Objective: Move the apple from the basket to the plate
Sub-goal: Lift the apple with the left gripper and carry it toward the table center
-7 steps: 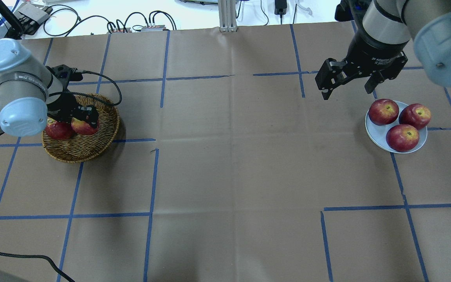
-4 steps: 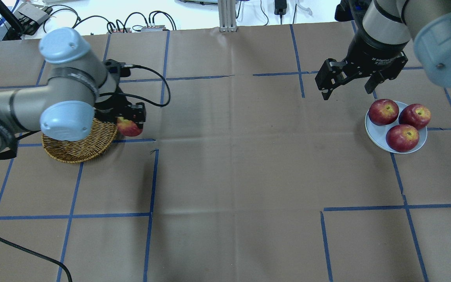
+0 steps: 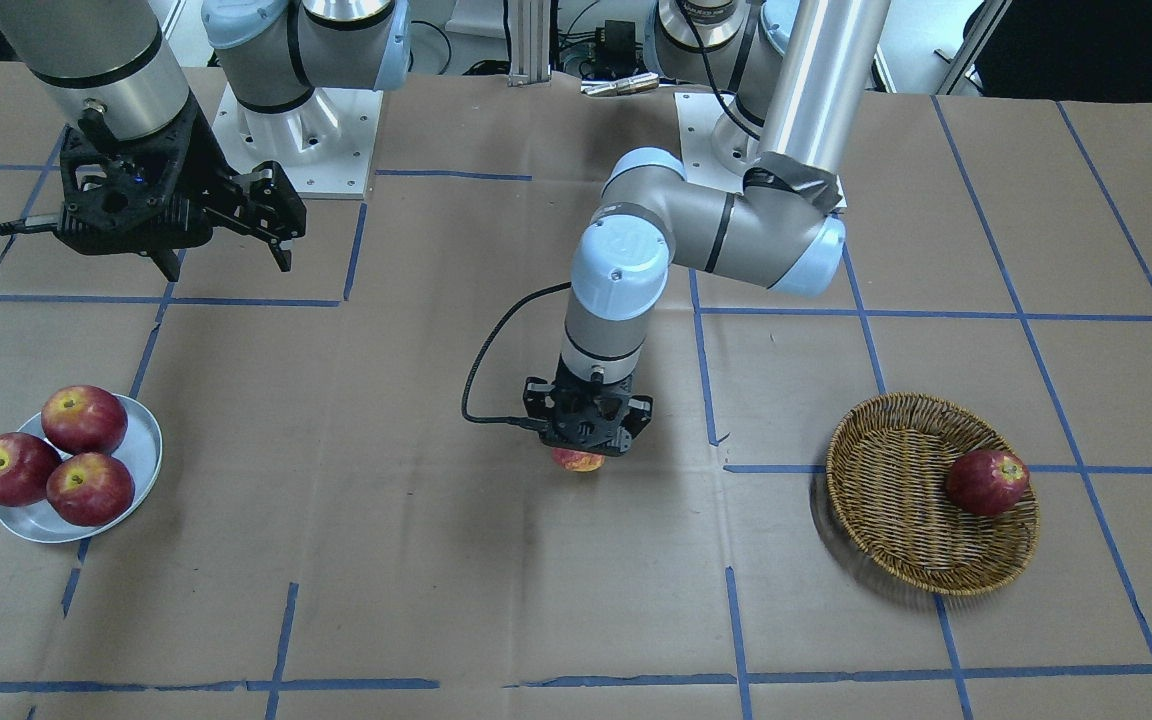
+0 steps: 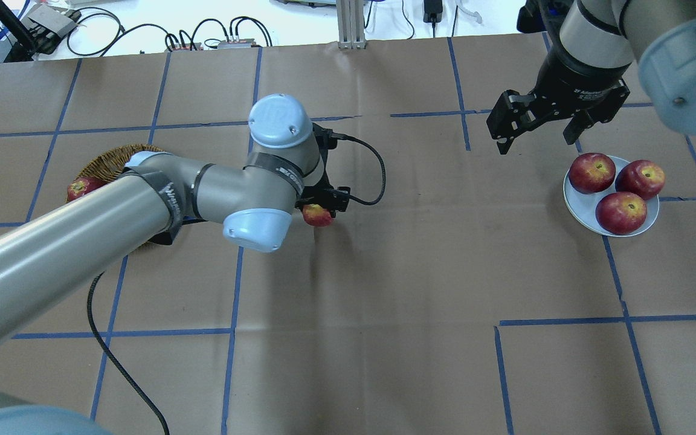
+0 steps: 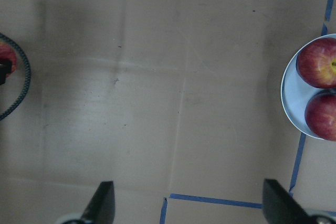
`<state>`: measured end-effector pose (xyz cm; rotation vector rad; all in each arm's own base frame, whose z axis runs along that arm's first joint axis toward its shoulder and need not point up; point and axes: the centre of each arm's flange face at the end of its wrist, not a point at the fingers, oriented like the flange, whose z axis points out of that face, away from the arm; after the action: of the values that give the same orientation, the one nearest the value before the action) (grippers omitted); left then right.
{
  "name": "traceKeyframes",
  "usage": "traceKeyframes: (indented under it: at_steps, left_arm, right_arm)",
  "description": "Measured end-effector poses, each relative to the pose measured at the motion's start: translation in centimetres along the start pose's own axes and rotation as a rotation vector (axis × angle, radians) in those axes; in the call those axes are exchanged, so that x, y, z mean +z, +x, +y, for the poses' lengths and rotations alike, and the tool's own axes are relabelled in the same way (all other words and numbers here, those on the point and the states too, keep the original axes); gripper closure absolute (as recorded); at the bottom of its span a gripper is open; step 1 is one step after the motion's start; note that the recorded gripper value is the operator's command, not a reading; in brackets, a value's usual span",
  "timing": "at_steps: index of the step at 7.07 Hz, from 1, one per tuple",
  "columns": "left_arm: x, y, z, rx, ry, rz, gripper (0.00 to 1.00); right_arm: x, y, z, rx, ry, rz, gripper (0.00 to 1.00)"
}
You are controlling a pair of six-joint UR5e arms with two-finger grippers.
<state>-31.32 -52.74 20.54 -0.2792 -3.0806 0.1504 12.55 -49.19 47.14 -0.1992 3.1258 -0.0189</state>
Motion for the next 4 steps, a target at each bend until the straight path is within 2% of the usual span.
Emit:
traceKeyframes:
  at_steps: [1, 3, 4]
  left_arm:
    - [0.1, 1.7, -1.7, 0.023, -0.004, 0.002, 0.6]
    - [1.0, 3.7, -2.8, 0.05, -0.051, -0.005, 0.6]
    - [1.6, 4.3, -2.8, 0.06, -0.058, -0.007, 0.5]
  right_arm:
    - [0.0, 0.0, 0.0, 0.0, -0.001, 0.0, 0.0]
    - [0.0, 0.0, 0.0, 0.0, -0.001, 0.0, 0.0]
    - [0.1, 0.0, 0.0, 0.0, -0.001, 0.0, 0.0]
